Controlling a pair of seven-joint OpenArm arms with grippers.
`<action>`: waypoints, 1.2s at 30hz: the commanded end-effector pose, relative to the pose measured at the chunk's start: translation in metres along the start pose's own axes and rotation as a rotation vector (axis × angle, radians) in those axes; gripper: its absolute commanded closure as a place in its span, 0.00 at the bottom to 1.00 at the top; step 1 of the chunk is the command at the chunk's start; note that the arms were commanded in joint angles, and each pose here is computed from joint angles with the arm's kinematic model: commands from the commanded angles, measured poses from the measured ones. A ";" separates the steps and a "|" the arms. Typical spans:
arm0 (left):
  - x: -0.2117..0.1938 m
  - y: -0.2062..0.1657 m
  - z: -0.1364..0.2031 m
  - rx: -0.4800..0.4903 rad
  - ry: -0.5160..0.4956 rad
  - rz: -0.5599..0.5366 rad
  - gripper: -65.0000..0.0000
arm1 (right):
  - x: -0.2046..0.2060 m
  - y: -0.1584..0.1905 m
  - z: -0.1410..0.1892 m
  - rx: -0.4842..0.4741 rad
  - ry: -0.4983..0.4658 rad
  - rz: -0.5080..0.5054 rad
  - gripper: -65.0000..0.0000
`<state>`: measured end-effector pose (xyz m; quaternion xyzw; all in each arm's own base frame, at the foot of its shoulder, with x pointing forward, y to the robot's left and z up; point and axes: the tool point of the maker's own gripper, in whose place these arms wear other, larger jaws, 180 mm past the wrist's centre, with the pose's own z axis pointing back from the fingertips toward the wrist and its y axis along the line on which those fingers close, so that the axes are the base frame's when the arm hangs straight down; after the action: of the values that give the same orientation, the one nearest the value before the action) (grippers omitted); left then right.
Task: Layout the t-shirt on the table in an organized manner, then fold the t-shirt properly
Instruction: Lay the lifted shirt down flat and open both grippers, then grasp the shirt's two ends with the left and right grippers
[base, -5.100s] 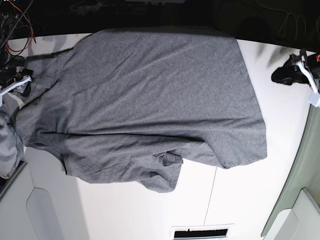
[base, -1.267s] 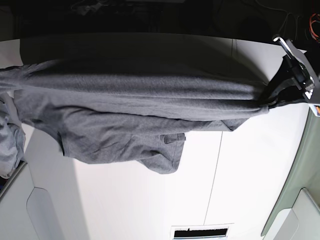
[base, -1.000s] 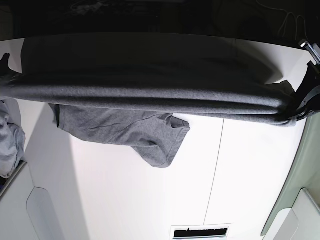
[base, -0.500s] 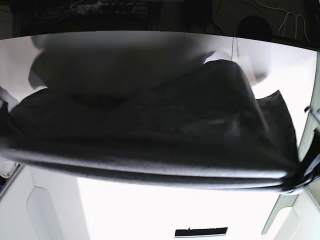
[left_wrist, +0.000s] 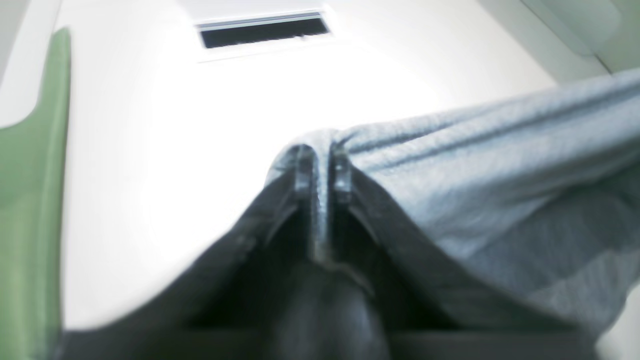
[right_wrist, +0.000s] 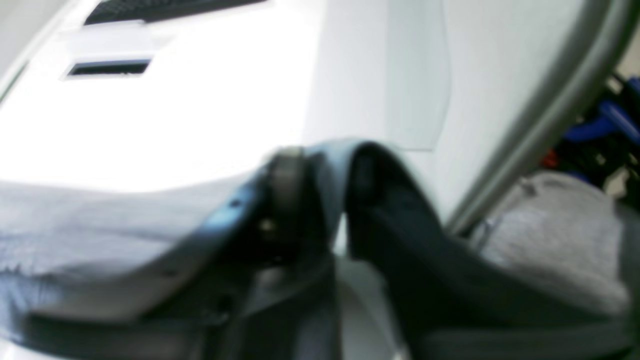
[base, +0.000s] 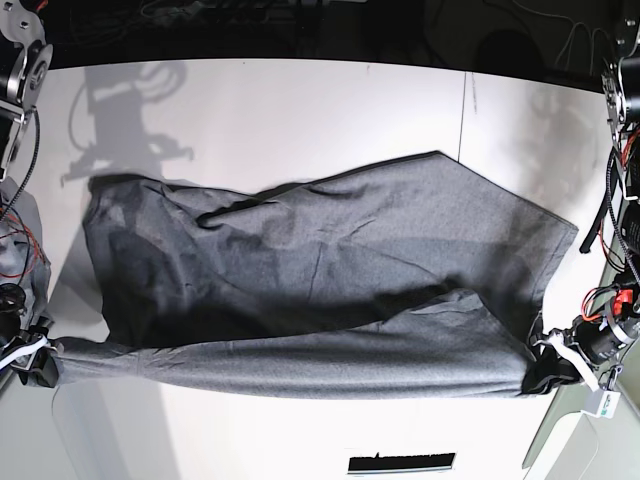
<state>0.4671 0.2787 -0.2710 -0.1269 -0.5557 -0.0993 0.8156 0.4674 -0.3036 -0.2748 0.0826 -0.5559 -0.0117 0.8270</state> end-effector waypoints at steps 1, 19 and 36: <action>0.033 0.007 0.002 0.009 -0.078 -0.011 0.68 | 0.028 -0.009 0.000 -0.025 -0.069 -0.013 0.60; -0.074 0.010 0.055 -0.077 0.290 0.217 0.47 | -0.091 0.013 0.058 0.066 0.224 -0.135 0.43; -0.172 -0.024 0.077 -0.081 0.403 0.315 0.46 | -0.193 -0.032 0.146 -0.105 0.358 -0.235 0.43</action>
<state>0.3230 0.2748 -0.4149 -0.2284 -0.3347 -0.0099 0.9142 0.2577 -0.3247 -0.4123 0.1115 -0.3730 -0.1272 0.9123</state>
